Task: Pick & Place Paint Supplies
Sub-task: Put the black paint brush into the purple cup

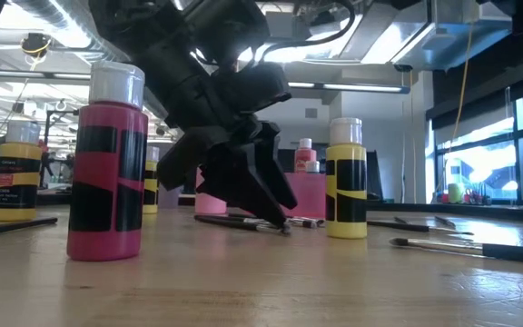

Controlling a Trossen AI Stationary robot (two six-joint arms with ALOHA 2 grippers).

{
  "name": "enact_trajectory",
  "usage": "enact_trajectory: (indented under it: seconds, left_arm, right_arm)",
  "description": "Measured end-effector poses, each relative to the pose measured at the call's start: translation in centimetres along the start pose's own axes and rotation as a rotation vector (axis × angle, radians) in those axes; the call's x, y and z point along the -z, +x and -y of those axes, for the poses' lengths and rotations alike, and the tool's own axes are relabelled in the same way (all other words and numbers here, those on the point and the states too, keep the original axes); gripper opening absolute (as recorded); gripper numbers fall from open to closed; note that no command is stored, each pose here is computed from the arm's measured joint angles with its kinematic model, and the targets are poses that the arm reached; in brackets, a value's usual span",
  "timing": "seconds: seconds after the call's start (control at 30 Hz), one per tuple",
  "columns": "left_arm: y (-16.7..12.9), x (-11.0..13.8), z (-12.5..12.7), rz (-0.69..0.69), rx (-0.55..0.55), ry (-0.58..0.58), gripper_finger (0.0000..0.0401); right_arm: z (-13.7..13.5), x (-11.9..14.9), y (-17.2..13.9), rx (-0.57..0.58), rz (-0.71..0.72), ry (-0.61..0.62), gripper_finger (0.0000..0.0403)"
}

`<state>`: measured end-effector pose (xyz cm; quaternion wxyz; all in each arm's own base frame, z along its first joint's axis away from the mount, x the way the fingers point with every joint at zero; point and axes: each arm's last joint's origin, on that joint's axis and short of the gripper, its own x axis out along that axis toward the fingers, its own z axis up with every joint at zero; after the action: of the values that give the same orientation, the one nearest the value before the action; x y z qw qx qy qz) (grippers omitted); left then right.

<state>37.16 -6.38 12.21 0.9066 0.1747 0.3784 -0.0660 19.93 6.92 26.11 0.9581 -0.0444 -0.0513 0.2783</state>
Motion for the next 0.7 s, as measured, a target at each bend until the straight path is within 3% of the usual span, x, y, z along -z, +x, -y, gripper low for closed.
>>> enact_trajectory:
  seconds: [0.7]
  left_arm:
    - [0.02,0.03,-0.01,-0.003,-0.008,-0.008,0.0228]
  right_arm:
    - [-0.01,0.06,0.0,-0.003,-0.006,0.002,0.0197]
